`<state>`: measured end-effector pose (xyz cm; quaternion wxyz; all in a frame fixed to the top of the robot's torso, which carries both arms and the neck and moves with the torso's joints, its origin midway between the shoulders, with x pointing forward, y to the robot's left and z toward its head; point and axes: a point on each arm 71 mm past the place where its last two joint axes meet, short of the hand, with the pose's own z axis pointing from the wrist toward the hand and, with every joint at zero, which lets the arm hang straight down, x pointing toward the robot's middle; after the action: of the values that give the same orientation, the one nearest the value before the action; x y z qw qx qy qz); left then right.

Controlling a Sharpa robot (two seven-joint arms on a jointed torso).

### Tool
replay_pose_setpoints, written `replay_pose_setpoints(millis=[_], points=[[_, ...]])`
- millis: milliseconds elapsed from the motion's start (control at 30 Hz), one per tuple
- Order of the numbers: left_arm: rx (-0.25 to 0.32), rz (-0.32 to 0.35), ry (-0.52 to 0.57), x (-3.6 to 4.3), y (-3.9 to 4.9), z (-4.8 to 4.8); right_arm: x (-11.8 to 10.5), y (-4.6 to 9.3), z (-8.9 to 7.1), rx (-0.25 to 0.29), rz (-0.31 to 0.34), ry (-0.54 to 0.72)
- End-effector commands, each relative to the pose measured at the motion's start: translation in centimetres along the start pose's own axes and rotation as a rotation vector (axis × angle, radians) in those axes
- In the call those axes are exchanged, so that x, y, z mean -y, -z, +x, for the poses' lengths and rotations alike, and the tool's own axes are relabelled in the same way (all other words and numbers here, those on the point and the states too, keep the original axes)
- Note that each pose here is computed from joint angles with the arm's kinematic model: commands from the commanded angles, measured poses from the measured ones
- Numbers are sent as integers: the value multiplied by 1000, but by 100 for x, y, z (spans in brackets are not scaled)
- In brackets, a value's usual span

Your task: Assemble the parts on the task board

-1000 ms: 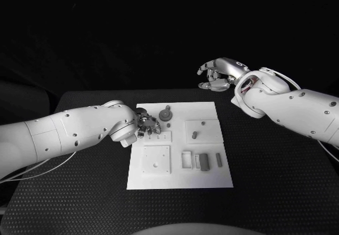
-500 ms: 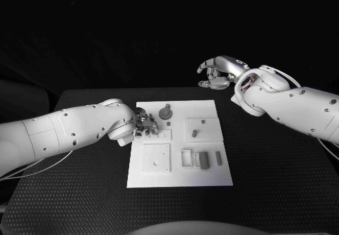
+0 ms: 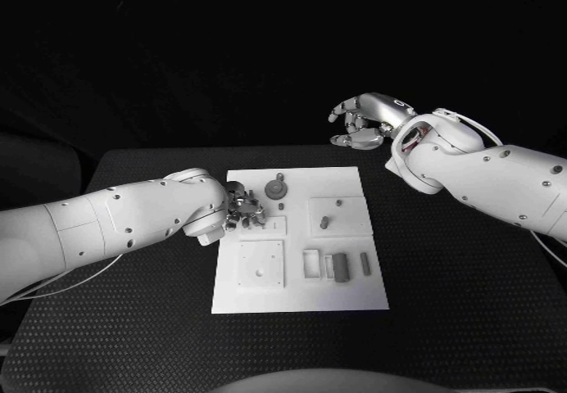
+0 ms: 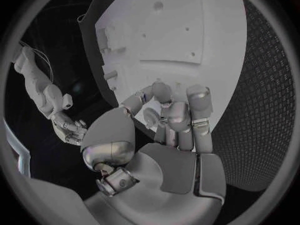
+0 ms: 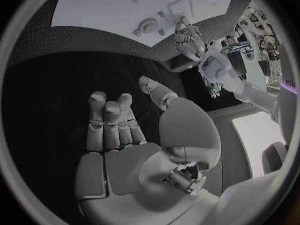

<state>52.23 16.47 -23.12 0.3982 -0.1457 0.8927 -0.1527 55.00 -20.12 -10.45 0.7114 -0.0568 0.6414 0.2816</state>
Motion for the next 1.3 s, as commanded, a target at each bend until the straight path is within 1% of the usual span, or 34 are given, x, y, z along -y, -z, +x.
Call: replay_pose_setpoints(millis=[33, 333, 533, 733, 900, 1300], points=[[16, 15, -27, 27, -7, 11, -8, -4, 6, -11, -6, 1], [36, 21, -32, 39, -10, 6, -11, -8, 10, -14, -7, 1], [32, 23, -44, 52, -9, 18, -16, -11, 15, -17, -8, 1], [2, 24, -94, 72, -4, 57, -19, -14, 18, -19, -8, 1], [-11, 19, -104, 75, -4, 71, -24, -16, 20, -20, -9, 0], [-4, 11, -120, 89, -15, 72, -26, -18, 23, -22, -10, 0]])
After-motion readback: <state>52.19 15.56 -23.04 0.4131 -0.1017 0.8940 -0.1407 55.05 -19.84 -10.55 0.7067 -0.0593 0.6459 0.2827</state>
